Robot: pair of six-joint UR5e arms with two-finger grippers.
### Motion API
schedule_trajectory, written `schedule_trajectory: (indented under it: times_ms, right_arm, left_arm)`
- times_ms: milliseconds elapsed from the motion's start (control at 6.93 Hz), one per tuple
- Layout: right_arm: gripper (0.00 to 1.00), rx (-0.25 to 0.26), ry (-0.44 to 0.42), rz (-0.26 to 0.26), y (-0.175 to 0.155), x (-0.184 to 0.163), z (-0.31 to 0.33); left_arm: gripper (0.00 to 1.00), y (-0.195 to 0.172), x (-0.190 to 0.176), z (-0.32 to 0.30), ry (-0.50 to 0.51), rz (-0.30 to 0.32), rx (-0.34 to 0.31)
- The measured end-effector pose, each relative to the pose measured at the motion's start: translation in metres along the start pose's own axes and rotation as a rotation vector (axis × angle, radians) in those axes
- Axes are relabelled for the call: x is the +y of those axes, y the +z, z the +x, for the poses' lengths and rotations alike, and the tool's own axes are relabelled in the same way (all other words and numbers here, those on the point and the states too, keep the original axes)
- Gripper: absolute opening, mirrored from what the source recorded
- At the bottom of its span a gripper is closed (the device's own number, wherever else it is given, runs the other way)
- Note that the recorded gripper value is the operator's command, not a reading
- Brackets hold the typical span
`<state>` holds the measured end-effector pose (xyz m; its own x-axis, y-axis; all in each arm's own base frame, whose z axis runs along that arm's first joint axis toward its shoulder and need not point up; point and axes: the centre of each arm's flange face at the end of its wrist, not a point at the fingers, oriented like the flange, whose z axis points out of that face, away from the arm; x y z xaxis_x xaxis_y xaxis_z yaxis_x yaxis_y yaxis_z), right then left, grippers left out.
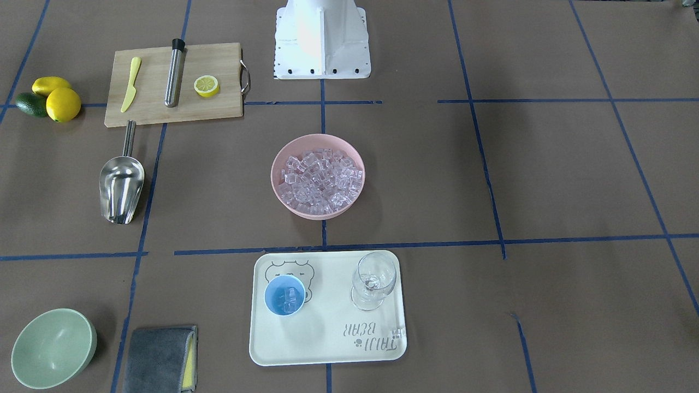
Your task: Put ice in cup with scoop
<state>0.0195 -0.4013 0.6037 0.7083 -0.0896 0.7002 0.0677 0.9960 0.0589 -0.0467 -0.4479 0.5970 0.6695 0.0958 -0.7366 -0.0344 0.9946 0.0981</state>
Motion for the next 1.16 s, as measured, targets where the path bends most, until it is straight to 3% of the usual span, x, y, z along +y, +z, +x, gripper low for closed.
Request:
schedule_trajectory:
  times_ms: [722, 1155]
  right_arm:
    - [1.00, -0.012, -0.064, -0.027, 0.007, -0.007, -0.020]
    - [1.00, -0.011, -0.079, -0.036, -0.007, -0.012, -0.010]
  left_arm:
    - [1.00, 0.015, -0.018, -0.018, -0.027, -0.029, -0.011]
    - [1.00, 0.015, -0.024, -0.018, -0.030, -0.031, -0.013]
